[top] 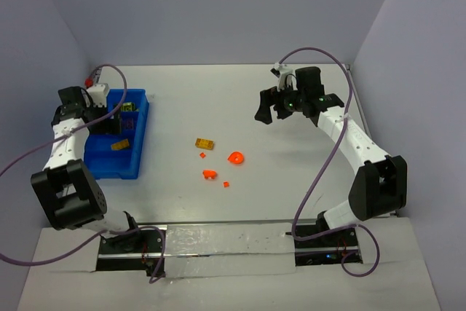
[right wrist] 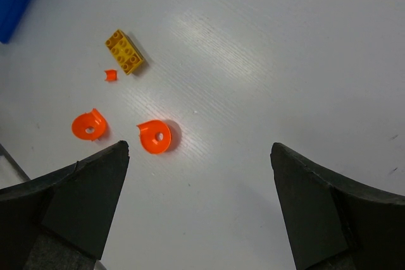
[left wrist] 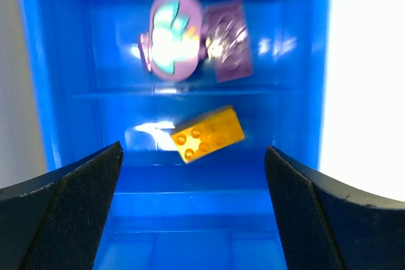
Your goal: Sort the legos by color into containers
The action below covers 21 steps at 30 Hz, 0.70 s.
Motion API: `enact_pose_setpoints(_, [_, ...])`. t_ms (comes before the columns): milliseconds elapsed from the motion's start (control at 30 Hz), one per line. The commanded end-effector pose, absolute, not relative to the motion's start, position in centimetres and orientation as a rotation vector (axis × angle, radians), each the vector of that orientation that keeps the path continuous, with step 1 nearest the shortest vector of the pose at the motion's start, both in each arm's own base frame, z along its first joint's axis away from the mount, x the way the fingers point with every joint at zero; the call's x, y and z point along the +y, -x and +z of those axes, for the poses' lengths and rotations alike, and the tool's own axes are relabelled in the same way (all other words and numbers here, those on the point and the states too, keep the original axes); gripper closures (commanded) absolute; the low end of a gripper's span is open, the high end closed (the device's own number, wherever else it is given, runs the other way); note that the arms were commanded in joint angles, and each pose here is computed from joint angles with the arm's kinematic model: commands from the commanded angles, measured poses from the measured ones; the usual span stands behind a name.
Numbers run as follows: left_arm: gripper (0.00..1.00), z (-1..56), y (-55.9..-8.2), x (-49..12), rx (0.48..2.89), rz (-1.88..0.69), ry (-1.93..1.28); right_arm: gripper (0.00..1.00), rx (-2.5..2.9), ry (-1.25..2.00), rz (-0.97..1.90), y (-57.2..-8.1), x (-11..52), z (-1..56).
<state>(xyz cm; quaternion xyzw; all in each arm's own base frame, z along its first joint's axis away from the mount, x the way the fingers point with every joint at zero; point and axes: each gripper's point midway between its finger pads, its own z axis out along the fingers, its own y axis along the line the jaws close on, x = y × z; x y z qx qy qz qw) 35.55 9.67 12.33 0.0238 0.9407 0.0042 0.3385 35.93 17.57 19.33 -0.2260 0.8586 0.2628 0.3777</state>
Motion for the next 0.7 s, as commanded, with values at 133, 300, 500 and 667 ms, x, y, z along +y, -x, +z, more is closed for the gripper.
enact_pose_setpoints(133, [0.03,25.8,-37.4,-1.2,2.062,-0.288,-0.461,0.0,2.177,0.575,0.643,-36.4,16.9,19.1])
enact_pose_setpoints(300, [0.06,20.6,-37.3,-9.6,2.168,-0.376,-0.541,0.0,2.203,0.531,0.612,-37.2,15.8,18.3])
enact_pose_setpoints(500, [0.02,14.9,-34.4,-18.0,2.213,-0.486,-0.789,0.0,2.228,0.499,0.602,-37.7,14.8,17.4])
enact_pose_setpoints(667, [0.08,13.1,-34.1,-21.0,2.099,-0.616,-1.107,0.0,2.234,0.505,0.61,-37.8,14.7,17.2])
